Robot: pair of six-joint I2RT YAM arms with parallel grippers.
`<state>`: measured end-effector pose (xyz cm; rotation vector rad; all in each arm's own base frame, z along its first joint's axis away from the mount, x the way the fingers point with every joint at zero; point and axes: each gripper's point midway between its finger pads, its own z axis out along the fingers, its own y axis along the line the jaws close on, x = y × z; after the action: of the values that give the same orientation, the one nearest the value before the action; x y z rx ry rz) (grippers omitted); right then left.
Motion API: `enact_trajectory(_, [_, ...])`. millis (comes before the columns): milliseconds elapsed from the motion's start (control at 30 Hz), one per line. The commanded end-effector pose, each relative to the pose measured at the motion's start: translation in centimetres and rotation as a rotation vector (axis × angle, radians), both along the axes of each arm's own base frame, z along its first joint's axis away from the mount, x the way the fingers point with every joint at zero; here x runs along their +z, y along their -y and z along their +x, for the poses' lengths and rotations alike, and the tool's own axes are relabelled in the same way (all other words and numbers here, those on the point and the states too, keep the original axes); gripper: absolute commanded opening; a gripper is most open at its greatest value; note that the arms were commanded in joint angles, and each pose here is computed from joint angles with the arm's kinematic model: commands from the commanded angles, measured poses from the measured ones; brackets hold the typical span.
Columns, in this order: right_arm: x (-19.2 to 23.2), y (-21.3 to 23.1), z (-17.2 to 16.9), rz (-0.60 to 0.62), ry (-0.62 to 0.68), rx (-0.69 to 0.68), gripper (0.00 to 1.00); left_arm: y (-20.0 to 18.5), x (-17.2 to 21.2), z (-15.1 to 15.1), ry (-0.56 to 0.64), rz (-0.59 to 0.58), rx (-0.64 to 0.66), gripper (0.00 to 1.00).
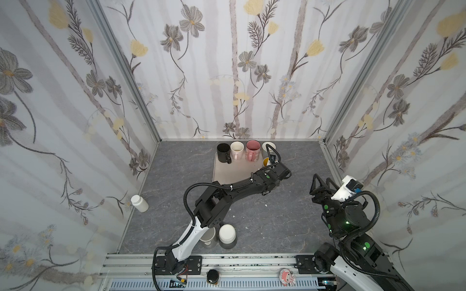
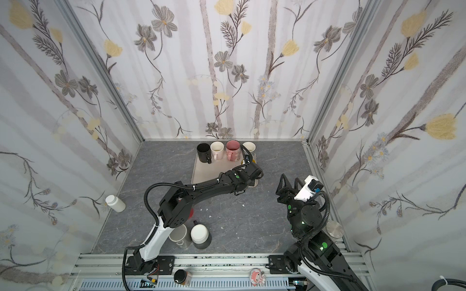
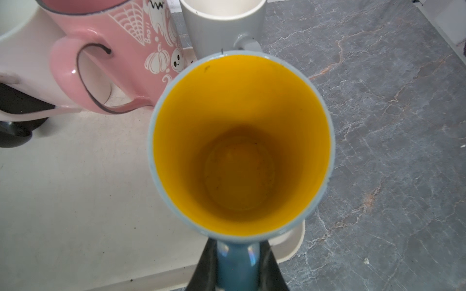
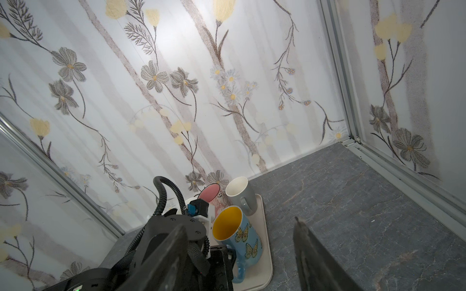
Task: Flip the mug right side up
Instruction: 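Lower the blue mug upright onto the tray beside the grey mug, open left gripper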
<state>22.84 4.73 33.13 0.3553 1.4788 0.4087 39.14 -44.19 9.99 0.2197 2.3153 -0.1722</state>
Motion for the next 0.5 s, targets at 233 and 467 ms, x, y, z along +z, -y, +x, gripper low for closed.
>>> enact_trajectory(233, [-0.3,0.6,-0.1,-0.01,-0.005,-0.033,0.68,0.6,-0.2,0.0,0.016,-0.025,0.038,0.0])
enact_trajectory(467, [-0.7,0.6,0.0,-0.012,-0.013,-0.033,0.7,1.8,0.3,-1.2,-0.008,-0.084,0.013,0.29])
